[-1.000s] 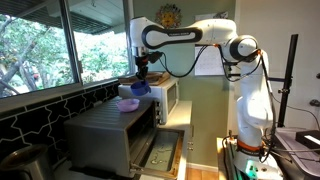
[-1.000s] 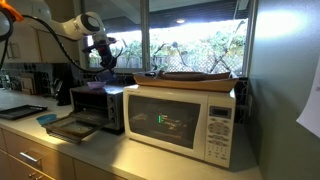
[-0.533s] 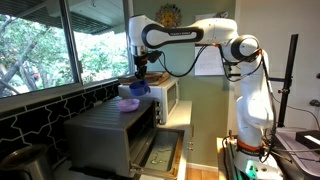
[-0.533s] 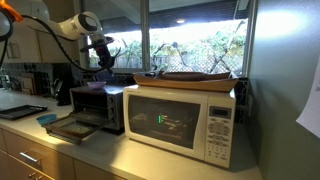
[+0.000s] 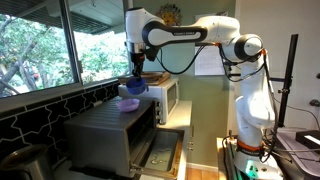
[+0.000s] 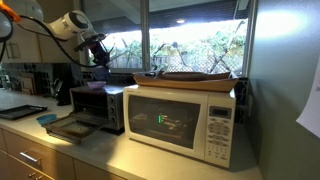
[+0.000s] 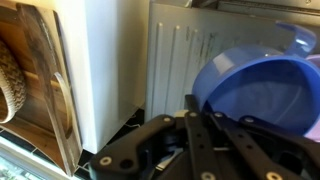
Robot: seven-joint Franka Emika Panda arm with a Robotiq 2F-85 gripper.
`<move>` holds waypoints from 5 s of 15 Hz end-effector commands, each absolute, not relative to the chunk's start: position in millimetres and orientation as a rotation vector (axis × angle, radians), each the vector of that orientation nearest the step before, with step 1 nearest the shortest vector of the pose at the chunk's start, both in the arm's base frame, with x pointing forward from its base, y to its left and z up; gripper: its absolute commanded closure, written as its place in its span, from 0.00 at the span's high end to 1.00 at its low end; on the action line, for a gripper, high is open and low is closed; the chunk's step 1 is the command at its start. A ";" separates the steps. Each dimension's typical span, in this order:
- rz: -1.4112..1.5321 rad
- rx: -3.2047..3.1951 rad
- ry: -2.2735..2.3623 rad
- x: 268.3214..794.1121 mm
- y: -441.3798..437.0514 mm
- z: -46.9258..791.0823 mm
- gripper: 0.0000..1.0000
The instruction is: Pour the contents of the blue cup into the purple bowl and then put the purple bowl in the microwave on the left
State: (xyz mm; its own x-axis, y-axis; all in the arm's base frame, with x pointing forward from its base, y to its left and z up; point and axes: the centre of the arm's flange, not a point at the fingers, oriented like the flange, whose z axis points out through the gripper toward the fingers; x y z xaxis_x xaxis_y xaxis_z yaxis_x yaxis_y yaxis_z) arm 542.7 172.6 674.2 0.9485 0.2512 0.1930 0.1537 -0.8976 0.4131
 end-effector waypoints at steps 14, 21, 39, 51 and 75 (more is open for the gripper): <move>0.411 2.496 0.314 543.4 217.2 668.6 0.01; 0.466 2.444 0.289 543.1 227.5 666.7 0.01; 0.531 2.298 0.373 536.0 249.3 656.6 0.01; 0.537 2.216 0.411 535.7 256.9 648.8 0.01; 0.555 2.166 0.531 518.3 279.2 650.6 0.01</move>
